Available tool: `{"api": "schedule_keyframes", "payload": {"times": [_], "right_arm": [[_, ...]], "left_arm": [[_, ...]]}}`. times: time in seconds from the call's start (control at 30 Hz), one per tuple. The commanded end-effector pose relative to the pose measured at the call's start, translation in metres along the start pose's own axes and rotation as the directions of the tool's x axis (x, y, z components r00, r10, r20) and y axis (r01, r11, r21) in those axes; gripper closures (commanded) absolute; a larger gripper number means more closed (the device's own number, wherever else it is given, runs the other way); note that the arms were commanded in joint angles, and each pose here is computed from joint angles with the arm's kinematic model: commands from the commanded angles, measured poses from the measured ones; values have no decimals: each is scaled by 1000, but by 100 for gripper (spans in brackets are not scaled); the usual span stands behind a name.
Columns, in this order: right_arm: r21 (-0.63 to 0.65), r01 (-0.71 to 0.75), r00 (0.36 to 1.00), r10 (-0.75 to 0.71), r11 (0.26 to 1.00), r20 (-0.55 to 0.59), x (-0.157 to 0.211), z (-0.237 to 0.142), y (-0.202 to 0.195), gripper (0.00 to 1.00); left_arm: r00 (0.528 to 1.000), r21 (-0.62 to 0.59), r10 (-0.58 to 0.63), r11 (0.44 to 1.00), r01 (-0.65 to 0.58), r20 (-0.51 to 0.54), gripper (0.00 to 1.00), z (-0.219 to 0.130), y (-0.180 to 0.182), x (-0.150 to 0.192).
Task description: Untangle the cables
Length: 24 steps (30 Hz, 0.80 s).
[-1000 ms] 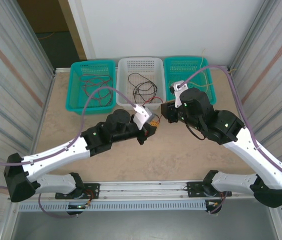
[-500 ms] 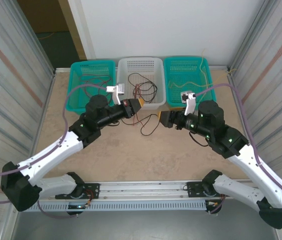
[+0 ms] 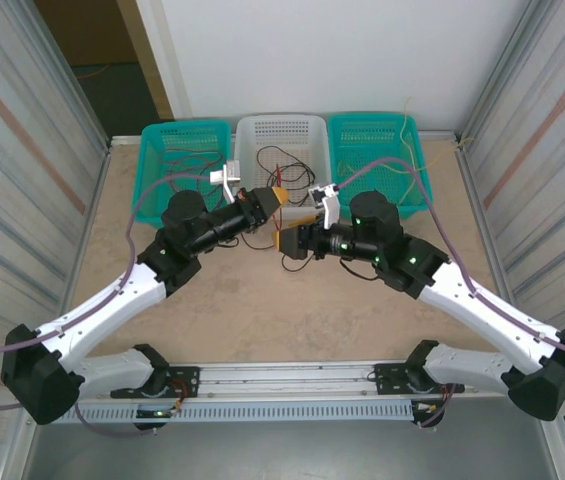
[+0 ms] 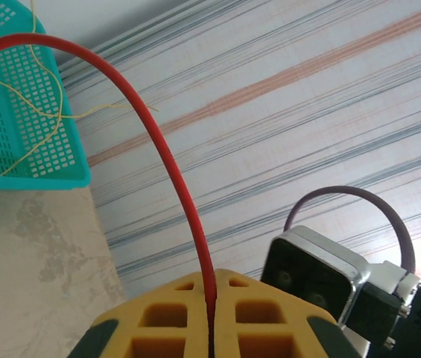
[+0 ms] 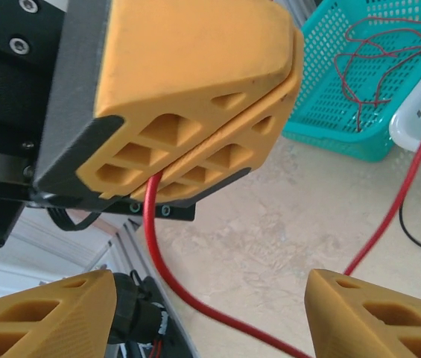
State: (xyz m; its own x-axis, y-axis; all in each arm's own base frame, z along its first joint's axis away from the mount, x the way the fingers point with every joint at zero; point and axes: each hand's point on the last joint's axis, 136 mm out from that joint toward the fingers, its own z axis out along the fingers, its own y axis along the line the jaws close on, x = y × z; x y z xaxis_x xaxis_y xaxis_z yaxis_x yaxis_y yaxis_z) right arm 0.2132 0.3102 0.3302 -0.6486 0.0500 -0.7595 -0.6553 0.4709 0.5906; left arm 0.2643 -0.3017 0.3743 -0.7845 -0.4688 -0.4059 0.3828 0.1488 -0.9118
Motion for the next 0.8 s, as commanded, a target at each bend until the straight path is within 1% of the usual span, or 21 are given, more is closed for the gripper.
{"api": "schedule_keyframes", "payload": {"times": [0.0, 0.07, 0.1, 0.2, 0.23, 0.33, 0.4, 0.47, 0.53, 0.57, 0.6, 0.67, 0.77], "right_arm": [[-74, 49, 998, -46, 996, 49, -19, -1, 23, 36], [-80, 51, 998, -47, 996, 52, -21, 2, 24, 39], [-83, 51, 998, -46, 995, 53, -22, 2, 25, 43], [-85, 43, 998, -39, 995, 44, -21, 5, 25, 66], [-87, 36, 999, -33, 995, 41, -20, 6, 24, 72], [-101, 9, 1000, -6, 995, 28, -15, 8, 24, 83], [-100, -21, 999, 24, 995, 26, -12, 10, 22, 87], [-82, -67, 997, 70, 994, 25, -11, 12, 17, 90], [-51, -118, 993, 119, 992, 18, -8, 14, 10, 97], [-31, -150, 988, 150, 988, 19, -7, 16, 5, 99], [-19, -175, 984, 175, 984, 14, -5, 17, 1, 100], [-22, -203, 979, 203, 979, -9, 1, 21, 0, 100], [-49, -225, 974, 222, 973, -53, 8, 28, 5, 100]], "left_arm": [[1000, 68, 2, 998, -1, -4, 100, -2, -18, -2], [1000, 74, 4, 997, -4, -6, 100, -2, -19, -2], [1000, 78, 12, 997, -11, -5, 100, -2, -20, -3], [999, 80, 30, 996, -31, 15, 100, -5, -23, -6], [999, 79, 36, 996, -38, 28, 100, -6, -23, -9], [995, 89, 64, 994, -71, 74, 100, -12, -27, -17], [987, 105, 106, 987, -119, 120, 100, -18, -33, -22], [964, 143, 191, 965, -219, 187, 100, -28, -46, -27], [918, 141, 290, 931, -336, 270, 100, -42, -56, -29], [887, 128, 338, 911, -393, 315, 100, -50, -61, -31], [858, 121, 380, 889, -442, 345, 100, -56, -67, -30], [825, 111, 443, 855, -506, 352, 100, -60, -74, -29], [827, 102, 474, 847, -523, 301, 100, -54, -75, -25]]}}
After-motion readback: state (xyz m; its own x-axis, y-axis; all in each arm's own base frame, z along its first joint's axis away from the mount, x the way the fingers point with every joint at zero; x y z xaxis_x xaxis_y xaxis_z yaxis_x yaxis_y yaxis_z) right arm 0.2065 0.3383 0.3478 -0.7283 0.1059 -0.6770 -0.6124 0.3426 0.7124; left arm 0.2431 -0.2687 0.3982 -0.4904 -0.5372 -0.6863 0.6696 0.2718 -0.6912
